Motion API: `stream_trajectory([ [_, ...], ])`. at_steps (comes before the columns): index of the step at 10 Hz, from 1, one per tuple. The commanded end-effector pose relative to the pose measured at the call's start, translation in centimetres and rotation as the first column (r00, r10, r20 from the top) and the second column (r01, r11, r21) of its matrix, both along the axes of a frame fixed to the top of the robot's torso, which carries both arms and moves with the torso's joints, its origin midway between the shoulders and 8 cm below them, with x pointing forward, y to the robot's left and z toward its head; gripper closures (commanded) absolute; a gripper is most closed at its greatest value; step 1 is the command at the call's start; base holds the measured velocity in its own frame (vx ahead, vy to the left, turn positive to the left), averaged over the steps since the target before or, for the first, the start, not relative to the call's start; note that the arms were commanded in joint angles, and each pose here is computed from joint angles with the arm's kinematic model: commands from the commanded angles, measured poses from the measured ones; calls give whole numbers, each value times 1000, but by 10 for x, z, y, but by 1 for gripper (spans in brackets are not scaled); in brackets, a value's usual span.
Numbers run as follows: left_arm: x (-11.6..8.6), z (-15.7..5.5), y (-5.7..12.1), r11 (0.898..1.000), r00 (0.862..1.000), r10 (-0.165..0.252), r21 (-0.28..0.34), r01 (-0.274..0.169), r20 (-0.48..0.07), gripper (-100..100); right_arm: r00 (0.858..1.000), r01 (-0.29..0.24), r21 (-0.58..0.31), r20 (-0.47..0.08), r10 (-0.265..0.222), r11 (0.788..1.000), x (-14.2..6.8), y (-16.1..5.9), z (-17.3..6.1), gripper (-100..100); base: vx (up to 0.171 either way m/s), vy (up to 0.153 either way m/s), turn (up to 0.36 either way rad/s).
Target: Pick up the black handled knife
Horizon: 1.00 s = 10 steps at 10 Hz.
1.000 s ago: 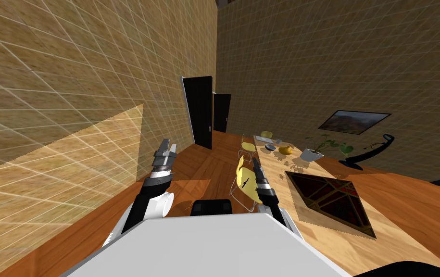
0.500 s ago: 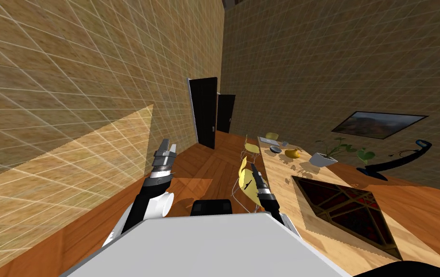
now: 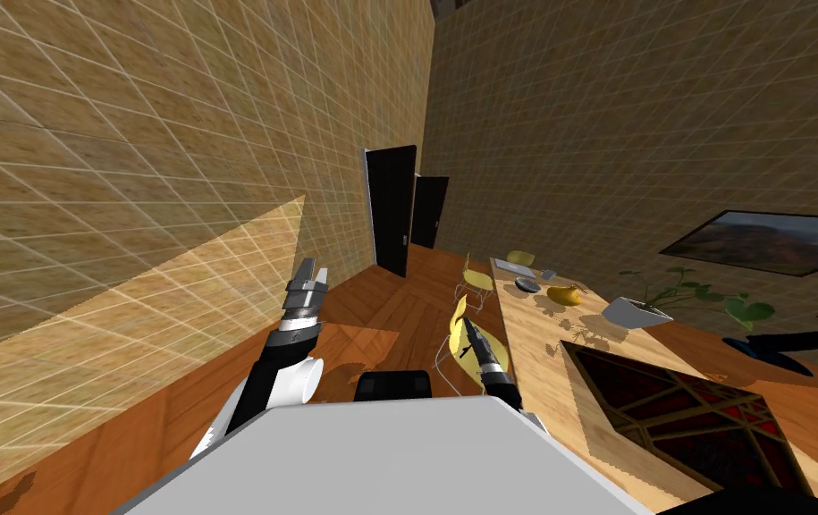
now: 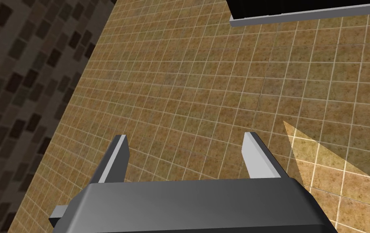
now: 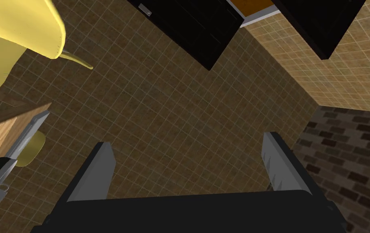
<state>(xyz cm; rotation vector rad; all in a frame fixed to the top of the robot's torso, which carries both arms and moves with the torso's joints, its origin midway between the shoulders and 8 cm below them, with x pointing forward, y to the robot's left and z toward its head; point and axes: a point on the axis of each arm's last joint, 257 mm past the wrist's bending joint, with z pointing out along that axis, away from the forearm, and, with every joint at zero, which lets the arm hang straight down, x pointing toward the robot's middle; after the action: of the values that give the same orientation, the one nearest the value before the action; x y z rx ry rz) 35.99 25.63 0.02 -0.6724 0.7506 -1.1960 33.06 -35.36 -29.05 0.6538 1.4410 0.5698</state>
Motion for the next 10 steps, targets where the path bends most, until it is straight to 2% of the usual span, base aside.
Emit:
stream_trajectory([
  [1, 0, 0, 0, 1000, 1000, 0, 0, 0, 0, 0, 997, 6, -49, -77, -10, 999, -10, -8, -28, -100, -10, -7, 152],
  [2, 0, 0, 0, 1000, 1000, 0, 0, 0, 0, 0, 995, 10, -45, -95, -14, 999, -13, -9, -37, -100, -7, -7, 110],
  [3, 0, 0, 0, 1000, 1000, 0, 0, 0, 0, 0, 989, 5, -88, -147, -18, 996, -22, -14, -56, -100, -6, -6, 197],
  [4, 0, 0, 0, 1000, 1000, 0, 0, 0, 0, 0, 986, 9, -84, -167, -23, 996, -26, -16, -65, -100, -4, -13, 83],
  [5, 0, 0, 0, 1000, 1000, 0, 0, 0, 0, 0, 977, -3, -127, -210, -24, 992, -34, -20, -81, -100, -5, -11, 197],
  [6, 0, 0, 0, 1000, 1000, 0, 0, 0, 0, 0, 971, 2, -122, -236, -31, 993, -41, -22, -93, -100, -1, -15, 93],
  [7, 0, 0, 0, 1000, 1000, 0, 0, 0, 0, 0, 960, -16, -163, -279, -31, 987, -49, -25, -108, -100, -1, -16, 176],
  [10, 0, 0, 0, 1000, 1000, 0, 0, 0, 0, 0, 929, -32, -190, -368, -41, 981, -73, -32, -143, -100, 0, -16, 119],
])
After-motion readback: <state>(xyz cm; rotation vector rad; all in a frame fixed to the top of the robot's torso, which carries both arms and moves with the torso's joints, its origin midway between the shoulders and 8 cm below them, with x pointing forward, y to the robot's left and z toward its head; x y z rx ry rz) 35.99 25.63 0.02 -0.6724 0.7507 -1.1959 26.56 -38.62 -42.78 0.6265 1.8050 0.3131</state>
